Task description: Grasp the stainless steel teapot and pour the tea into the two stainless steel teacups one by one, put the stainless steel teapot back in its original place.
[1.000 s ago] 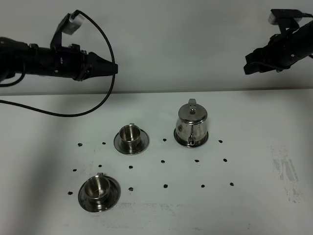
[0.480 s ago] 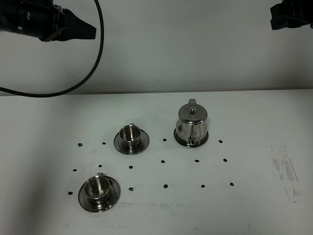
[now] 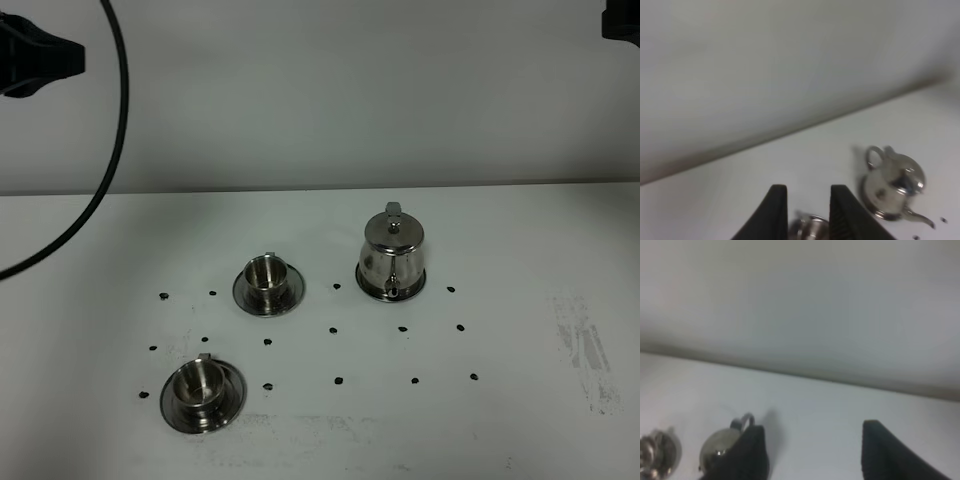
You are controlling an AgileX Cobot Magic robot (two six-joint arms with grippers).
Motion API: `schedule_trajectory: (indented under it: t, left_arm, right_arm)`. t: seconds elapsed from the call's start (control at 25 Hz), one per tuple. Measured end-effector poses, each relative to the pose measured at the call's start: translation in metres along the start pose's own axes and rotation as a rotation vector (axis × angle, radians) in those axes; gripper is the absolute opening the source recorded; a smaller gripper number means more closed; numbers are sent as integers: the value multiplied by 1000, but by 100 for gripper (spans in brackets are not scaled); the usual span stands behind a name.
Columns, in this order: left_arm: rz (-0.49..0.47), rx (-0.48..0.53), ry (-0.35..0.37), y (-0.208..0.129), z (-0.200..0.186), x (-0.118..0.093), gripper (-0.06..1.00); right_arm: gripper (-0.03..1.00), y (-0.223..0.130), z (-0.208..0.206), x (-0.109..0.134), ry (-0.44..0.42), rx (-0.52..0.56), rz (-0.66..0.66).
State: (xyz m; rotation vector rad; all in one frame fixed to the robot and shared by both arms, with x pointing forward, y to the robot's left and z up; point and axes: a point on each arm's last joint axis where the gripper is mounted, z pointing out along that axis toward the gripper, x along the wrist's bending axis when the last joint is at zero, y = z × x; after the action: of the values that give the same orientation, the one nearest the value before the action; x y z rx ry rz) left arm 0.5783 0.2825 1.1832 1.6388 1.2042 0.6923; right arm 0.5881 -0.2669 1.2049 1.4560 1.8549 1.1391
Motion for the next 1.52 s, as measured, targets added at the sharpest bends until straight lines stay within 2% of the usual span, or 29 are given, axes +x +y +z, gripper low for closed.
schedule_trajectory:
  t: [0.16, 0.36, 0.48, 0.72, 0.84, 0.92, 1.04, 1.16, 1.4, 1.52]
  left_arm:
    - [14, -123, 126, -21, -51, -14, 24]
    - [12, -214, 228, -60, -97, -28, 24]
    - [20, -250, 240, -81, -123, -41, 24]
    - [33, -271, 209, -118, -163, -65, 24]
    - [23, -221, 190, -133, -181, -75, 24]
    - [-2, -142, 192, -144, -190, -80, 24]
    - [-49, 19, 237, -165, -203, -82, 24]
    - [-58, 123, 295, -185, -215, -83, 24]
    - [-107, 118, 318, -232, -223, -88, 24]
    - [-110, 95, 321, -245, -228, -92, 24]
  right_arm:
    - [43, -19, -28, 11, 11, -81, 8]
    - [43, -49, -36, 18, 39, -125, 42]
    - [43, -66, -41, 21, 48, -164, 33]
    - [43, -91, -51, 31, 79, -251, 10]
    - [43, -97, -46, 47, 150, -259, -47]
    - [43, -99, -44, 61, 197, -255, -83]
    - [43, -100, -41, 79, 250, -255, -120]
    - [43, -103, -37, 93, 292, -246, -144]
    - [43, -109, -20, 110, 323, -211, -174]
    - [43, -112, -14, 112, 333, -188, -179]
